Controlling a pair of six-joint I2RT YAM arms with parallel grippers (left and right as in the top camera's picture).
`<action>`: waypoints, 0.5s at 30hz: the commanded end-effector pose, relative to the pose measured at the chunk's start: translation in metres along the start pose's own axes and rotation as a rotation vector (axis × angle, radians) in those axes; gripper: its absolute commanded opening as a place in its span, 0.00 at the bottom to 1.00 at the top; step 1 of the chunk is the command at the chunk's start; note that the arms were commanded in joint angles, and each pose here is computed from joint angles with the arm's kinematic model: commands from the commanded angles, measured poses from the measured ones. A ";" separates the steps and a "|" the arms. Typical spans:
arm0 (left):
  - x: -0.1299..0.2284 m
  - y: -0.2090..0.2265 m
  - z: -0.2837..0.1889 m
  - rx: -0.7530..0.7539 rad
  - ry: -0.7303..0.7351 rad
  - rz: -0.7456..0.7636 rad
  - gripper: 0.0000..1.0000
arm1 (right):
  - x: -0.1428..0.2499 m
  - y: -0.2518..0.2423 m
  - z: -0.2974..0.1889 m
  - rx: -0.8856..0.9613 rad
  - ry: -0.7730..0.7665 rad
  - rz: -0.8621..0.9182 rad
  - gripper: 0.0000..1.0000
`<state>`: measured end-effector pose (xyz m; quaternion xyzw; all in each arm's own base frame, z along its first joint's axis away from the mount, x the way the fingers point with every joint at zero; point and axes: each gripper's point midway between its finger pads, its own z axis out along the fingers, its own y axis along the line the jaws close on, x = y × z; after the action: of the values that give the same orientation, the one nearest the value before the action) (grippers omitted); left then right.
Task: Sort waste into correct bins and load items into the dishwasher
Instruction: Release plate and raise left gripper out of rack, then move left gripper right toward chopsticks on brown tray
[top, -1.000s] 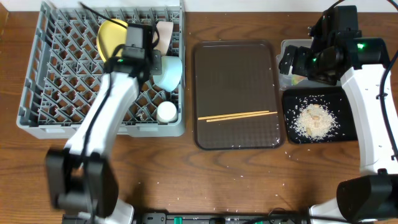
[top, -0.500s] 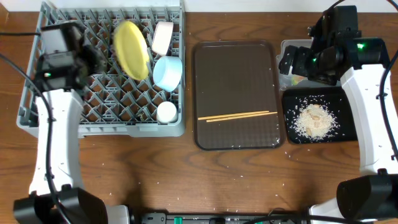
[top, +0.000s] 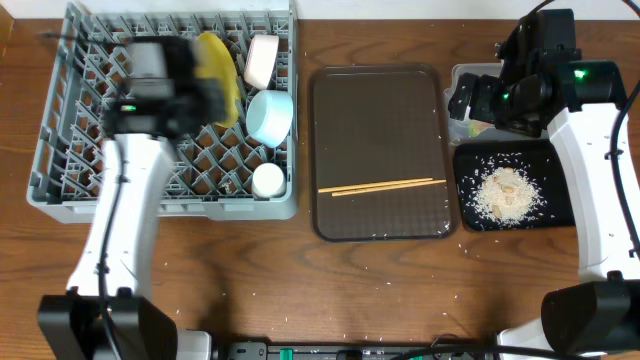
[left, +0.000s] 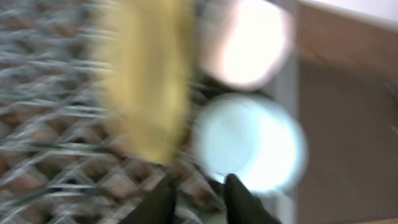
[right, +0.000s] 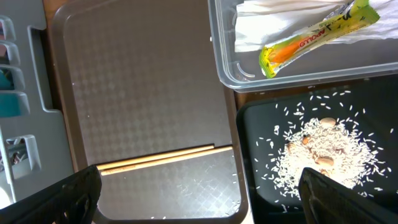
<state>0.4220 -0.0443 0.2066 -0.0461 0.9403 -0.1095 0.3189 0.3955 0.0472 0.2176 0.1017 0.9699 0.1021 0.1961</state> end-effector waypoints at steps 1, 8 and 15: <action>0.029 -0.056 0.005 0.098 0.083 0.124 0.39 | -0.001 0.001 0.000 0.003 -0.003 -0.013 0.99; 0.106 -0.116 0.058 0.185 0.311 0.478 0.53 | -0.001 0.001 0.000 0.004 -0.003 -0.013 0.99; 0.153 -0.156 0.097 0.257 0.379 0.696 0.58 | -0.001 0.001 0.000 0.003 -0.003 -0.014 0.99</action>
<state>0.3680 -0.2209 0.0879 0.2795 0.9387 -0.1215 0.1608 0.3956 0.0472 0.2176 0.1017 0.9699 0.1021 0.1963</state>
